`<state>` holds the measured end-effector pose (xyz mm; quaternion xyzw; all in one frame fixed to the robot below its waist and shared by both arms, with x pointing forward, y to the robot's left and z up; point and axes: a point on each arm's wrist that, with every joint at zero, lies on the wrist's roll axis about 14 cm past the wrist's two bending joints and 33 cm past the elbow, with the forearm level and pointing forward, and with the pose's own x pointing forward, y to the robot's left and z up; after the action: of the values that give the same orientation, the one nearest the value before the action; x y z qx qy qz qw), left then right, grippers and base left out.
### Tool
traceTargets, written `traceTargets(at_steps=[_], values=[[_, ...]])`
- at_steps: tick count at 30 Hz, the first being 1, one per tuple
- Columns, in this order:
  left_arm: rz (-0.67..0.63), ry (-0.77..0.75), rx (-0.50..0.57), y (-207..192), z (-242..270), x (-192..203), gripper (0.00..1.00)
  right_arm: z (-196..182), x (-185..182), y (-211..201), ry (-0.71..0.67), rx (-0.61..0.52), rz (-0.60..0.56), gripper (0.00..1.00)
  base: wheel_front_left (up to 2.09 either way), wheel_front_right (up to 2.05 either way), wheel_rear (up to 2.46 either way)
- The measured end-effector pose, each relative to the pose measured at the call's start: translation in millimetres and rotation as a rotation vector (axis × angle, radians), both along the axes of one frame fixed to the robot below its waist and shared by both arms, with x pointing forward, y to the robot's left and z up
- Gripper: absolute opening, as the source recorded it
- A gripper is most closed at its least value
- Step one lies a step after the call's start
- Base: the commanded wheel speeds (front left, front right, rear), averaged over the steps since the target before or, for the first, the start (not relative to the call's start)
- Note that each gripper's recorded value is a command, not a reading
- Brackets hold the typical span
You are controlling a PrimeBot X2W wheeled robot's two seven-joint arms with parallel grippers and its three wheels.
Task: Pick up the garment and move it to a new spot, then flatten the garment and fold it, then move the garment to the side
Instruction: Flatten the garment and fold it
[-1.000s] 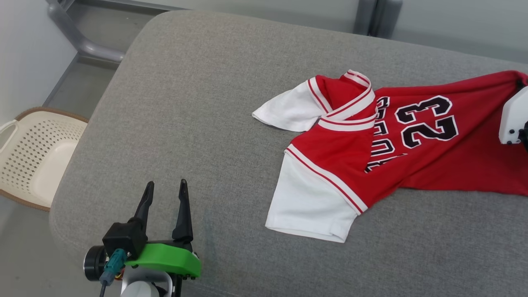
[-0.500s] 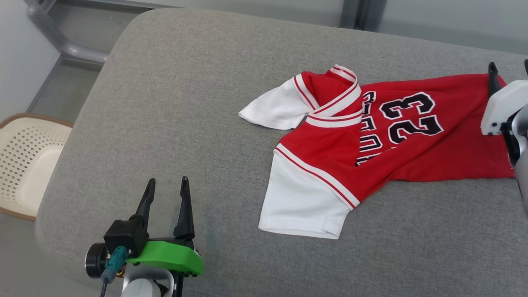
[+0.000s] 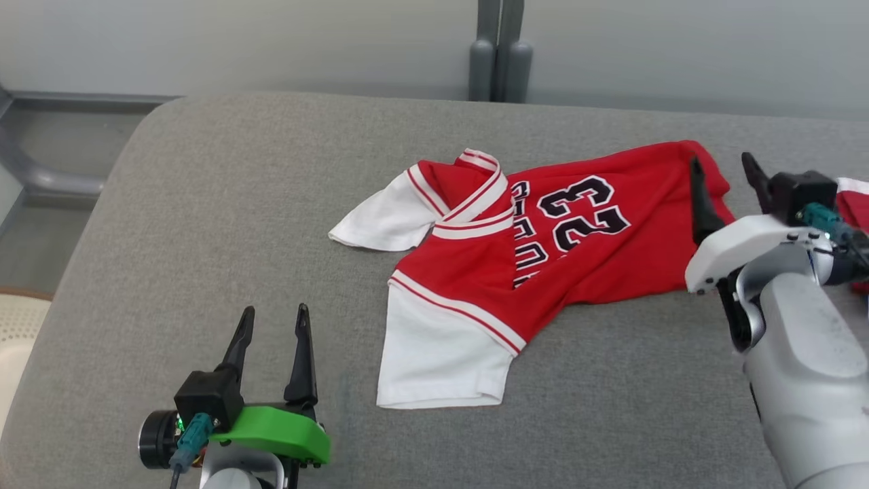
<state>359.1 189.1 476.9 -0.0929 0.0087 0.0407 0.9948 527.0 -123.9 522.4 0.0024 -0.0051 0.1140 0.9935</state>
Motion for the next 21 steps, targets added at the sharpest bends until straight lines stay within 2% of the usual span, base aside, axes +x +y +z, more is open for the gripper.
traceTargets(at_steps=[12, 21], values=[[-0.095, -0.045, -0.017, -33, 13, -7, 1.0, 20, -100, -31, -0.122, 0.125, -0.081, 1.0, 0.0, 0.0, 0.0], [-0.111, -0.064, -0.038, -39, 17, -20, 1.0, 18, -148, -31, -0.143, 0.171, -0.093, 1.0, 0.0, 0.0, 0.0]])
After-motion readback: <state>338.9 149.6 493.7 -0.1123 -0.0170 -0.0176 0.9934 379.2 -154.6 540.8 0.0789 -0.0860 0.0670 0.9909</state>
